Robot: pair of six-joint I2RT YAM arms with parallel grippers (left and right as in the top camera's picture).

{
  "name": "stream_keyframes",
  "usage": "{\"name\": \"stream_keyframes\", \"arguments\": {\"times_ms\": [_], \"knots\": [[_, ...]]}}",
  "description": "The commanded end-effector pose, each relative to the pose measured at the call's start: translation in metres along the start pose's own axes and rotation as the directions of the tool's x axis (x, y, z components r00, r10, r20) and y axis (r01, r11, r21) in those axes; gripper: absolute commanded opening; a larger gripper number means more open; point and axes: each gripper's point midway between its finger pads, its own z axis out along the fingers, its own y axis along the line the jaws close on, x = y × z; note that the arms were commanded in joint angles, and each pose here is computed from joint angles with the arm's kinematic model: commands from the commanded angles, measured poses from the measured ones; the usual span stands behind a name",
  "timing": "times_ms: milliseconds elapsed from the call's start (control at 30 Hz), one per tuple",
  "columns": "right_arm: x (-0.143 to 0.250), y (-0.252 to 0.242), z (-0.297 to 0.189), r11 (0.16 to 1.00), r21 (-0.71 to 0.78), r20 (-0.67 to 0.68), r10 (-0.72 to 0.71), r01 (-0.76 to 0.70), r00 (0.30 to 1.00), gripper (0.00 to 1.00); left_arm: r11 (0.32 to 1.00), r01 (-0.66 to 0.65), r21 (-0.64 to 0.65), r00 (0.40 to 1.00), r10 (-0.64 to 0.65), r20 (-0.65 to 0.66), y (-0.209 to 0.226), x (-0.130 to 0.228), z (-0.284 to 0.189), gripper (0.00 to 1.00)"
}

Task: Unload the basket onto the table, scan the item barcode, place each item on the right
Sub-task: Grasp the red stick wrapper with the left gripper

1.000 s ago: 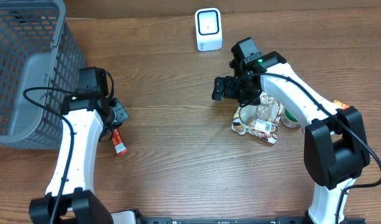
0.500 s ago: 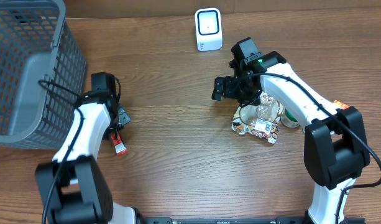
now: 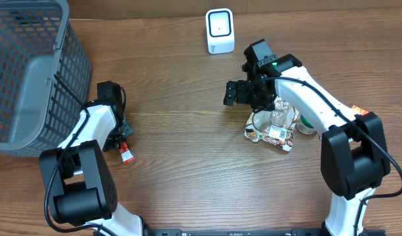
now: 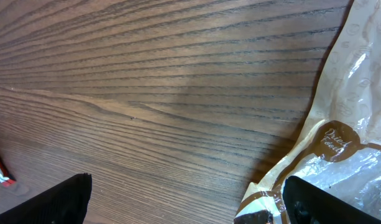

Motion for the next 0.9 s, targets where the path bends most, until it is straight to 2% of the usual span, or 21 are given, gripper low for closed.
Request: {"name": "stream_keyframes", "arguments": {"times_ms": [0,133,500,867], "knots": [[-0.007,0.01,-0.014,1.0,-0.024,0.038,-0.013,0.014,0.999,1.0,0.999,0.026,0.032,1.0,-0.025,-0.014,-0.006,0.004,0.005,0.04],[-0.007,0.01,-0.014,1.0,-0.024,0.038,-0.013,0.014,0.999,1.0,0.995,0.034,0.099,0.999,-0.031,-0.027,-0.018,0.006,0.007,0.04],[-0.007,0.01,-0.014,1.0,-0.024,0.038,-0.013,0.014,0.999,1.0,0.993,0.021,0.114,0.998,-0.014,-0.057,-0.026,0.016,0.018,0.04],[-0.007,0.01,-0.014,1.0,-0.024,0.038,-0.013,0.014,0.999,1.0,0.943,-0.046,0.33,0.993,0.079,-0.086,-0.084,0.046,0.012,0.04]]}}
